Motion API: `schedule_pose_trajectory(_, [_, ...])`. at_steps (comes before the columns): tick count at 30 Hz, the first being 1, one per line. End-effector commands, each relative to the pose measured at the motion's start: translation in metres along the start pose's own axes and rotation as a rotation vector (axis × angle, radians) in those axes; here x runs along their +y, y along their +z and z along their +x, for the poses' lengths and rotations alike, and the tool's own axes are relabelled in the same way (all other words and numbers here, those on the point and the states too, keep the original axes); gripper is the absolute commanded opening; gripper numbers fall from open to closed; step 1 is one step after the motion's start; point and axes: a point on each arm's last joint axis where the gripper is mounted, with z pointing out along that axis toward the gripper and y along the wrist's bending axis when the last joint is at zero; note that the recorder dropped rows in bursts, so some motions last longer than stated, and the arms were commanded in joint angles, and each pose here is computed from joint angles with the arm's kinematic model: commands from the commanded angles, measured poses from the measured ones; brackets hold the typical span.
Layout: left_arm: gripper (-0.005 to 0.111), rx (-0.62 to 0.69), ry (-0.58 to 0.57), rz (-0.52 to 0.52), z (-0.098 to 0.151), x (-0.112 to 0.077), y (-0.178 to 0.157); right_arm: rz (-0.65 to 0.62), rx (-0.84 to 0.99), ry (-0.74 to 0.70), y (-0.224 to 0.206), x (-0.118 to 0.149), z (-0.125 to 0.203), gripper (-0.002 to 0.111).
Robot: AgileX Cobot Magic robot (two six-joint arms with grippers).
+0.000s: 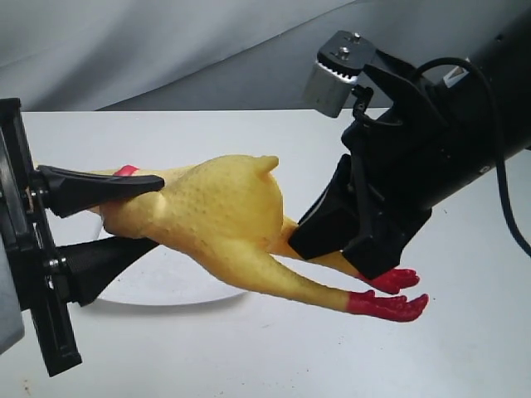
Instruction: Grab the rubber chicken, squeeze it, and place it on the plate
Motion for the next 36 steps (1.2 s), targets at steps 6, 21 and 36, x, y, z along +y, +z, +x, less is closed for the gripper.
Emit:
schedule_pose_trajectory(6, [0.068, -0.026, -0.023, 0.009, -0.0026, 0.0, 0.0012, 0.031, -0.057, 0.003, -0.0031, -0.0011, -0.0062, 0.0])
schedule_pose_trajectory(21, [0.036, 0.025, -0.055, -0.017, 0.002, 0.0022, 0.0012, -0.011, -0.05, 0.001, -0.0031, 0.0027, -0.0055, 0.0])
schedule_pose_trajectory(36, [0.001, 0.024, -0.062, -0.018, 0.002, 0.0023, 0.0012, -0.007, -0.054, -0.002, -0.0031, 0.0023, -0.0059, 0.0])
